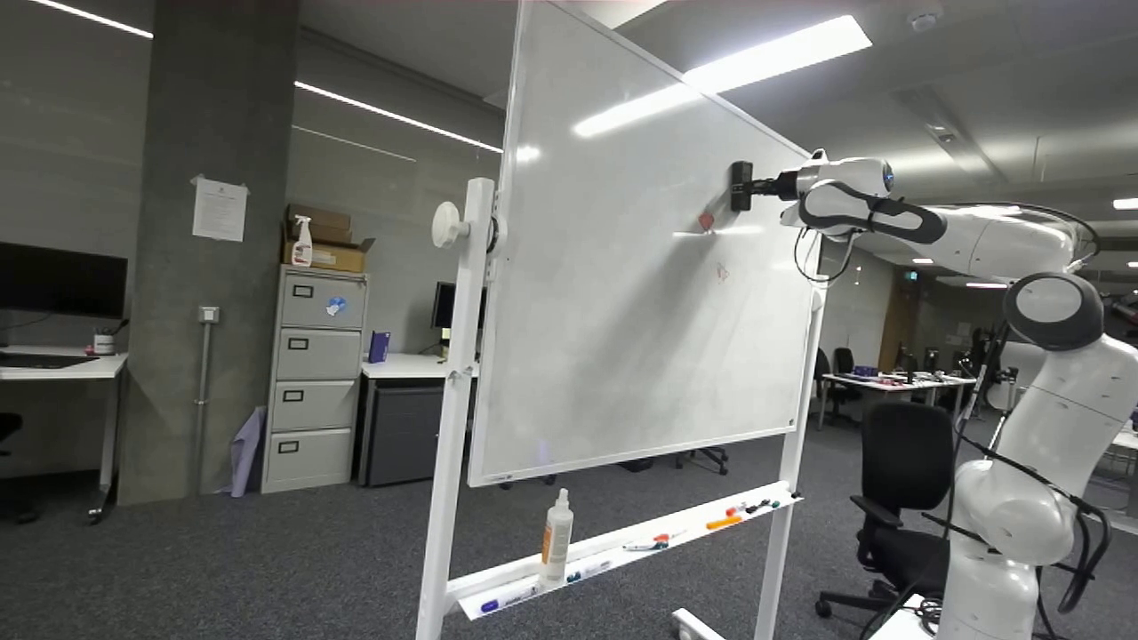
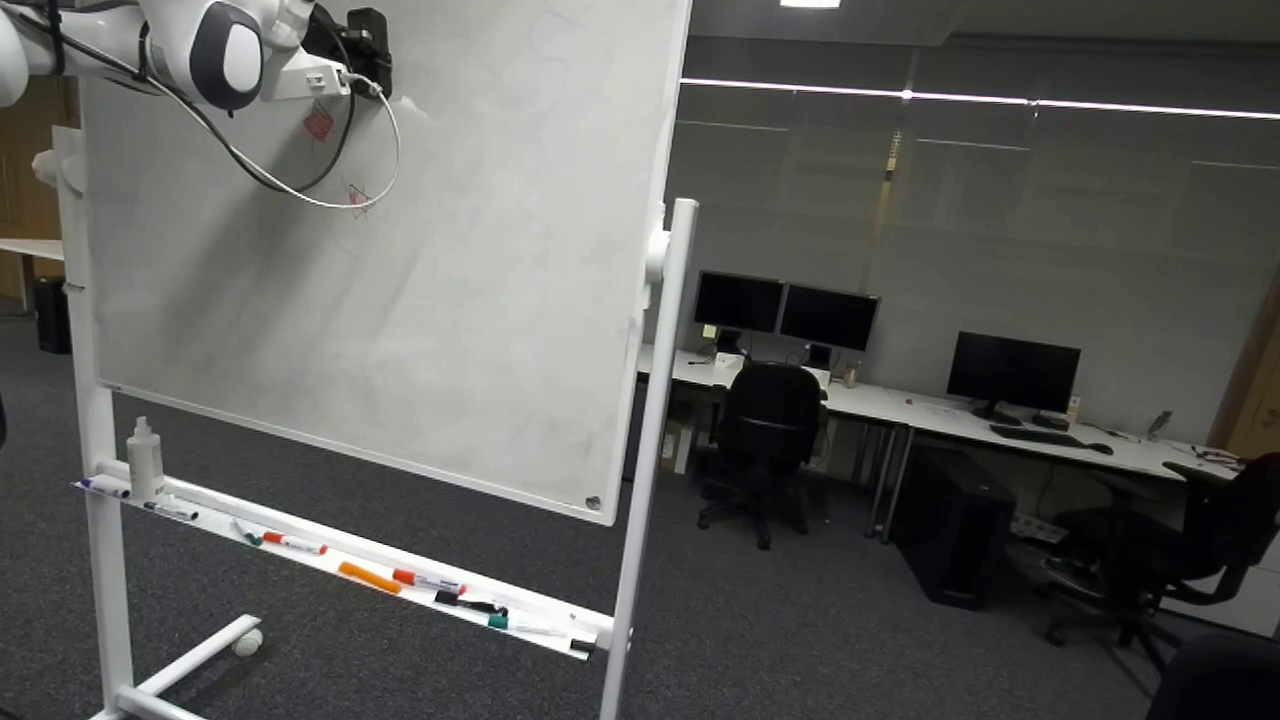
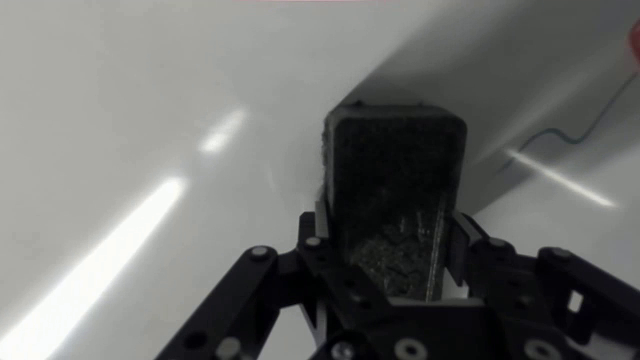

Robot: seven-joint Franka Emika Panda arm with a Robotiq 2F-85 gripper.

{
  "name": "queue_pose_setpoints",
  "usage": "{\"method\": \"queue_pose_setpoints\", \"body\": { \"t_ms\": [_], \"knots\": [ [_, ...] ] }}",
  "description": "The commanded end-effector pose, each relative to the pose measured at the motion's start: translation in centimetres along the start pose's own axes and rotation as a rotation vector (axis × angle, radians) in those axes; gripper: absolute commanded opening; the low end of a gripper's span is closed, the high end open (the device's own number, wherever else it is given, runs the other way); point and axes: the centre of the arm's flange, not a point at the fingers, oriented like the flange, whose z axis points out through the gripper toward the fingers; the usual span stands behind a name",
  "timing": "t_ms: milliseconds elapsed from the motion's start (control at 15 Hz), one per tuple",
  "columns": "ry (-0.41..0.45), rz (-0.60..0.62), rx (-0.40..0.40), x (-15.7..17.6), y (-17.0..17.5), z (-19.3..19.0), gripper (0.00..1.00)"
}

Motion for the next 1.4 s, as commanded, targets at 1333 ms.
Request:
{"method": "queue_pose_setpoints", "body": {
  "t_ms": [1333],
  "knots": [
    [0.035, -0.129, 0.163, -9.5, -15.0, 0.3, 0.31]
  ]
}}
